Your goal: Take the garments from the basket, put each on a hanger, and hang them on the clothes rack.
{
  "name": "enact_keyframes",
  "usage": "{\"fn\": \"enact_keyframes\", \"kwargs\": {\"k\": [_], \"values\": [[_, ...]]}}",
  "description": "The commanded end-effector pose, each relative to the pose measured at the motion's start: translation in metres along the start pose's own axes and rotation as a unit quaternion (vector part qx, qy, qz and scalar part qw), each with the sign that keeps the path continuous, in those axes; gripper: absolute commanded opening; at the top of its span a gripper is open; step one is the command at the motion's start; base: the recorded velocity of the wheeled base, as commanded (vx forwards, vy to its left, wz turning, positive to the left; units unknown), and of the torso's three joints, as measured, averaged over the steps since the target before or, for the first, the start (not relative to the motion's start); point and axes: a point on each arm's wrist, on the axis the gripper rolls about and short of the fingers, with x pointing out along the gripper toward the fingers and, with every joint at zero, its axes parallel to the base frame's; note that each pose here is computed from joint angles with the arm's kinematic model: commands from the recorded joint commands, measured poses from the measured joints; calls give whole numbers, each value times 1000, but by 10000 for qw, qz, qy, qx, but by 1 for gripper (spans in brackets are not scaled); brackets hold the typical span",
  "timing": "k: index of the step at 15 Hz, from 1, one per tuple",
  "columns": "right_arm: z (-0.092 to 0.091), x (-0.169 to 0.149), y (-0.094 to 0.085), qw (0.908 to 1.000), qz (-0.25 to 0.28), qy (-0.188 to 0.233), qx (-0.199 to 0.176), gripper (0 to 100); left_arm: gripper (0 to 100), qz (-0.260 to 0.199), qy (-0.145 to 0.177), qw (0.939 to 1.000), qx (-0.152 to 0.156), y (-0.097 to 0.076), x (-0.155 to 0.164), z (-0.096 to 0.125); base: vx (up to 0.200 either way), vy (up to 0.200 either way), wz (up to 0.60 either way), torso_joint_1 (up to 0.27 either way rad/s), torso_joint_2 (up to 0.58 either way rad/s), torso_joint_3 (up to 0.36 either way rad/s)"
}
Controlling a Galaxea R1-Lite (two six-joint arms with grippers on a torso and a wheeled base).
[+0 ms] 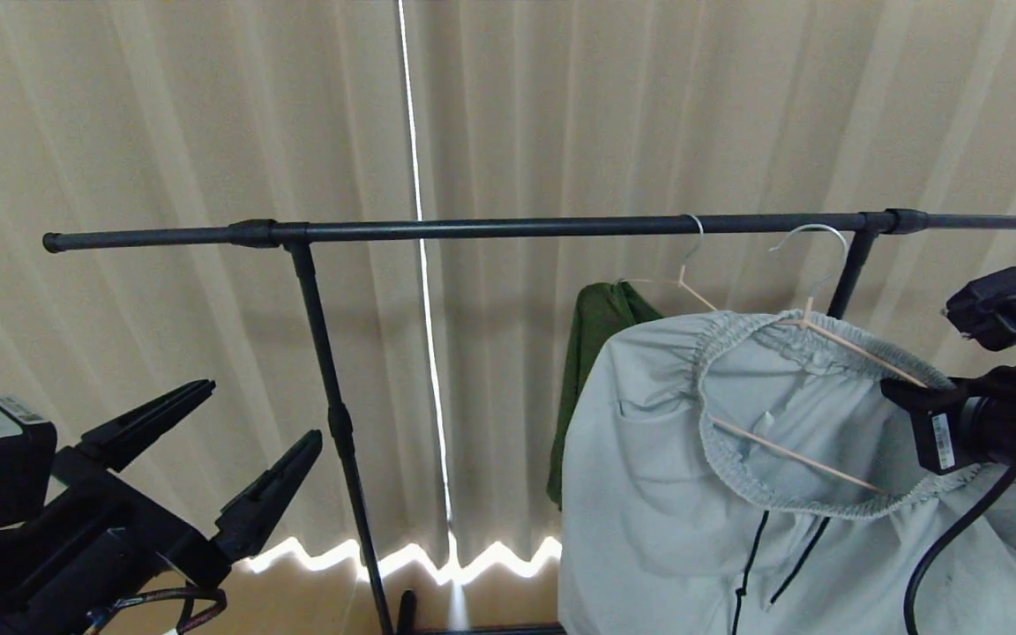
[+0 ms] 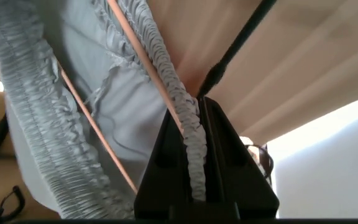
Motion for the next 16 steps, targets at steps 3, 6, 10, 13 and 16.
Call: {"fn": "enact_keyframes", "kwargs": {"k": [3,6,10,13,16], "values": [[1,1,2,10000,50,-2,-18,0,100,-6,29,10000,2,0,0,-1,0,0,0,0,0,0],[8,3,13,9995,288,-104,-23,0,100,-7,36,10000,-6,0,0,-1,0,0,0,0,0,0],[39,16,39,9965,754,-332,147,0,100,14,-46,10000,35,0,1,2,0,0,0,0,0,0],[55,49,53,9972,707,-209,82,0,100,128,-413,9988,207,4,1,20,0,0,0,0,0,0],[69,82,65,9981,611,-3,16,0,100,89,-148,9995,280,12,-32,57,0,0,0,0,0,0]]}}
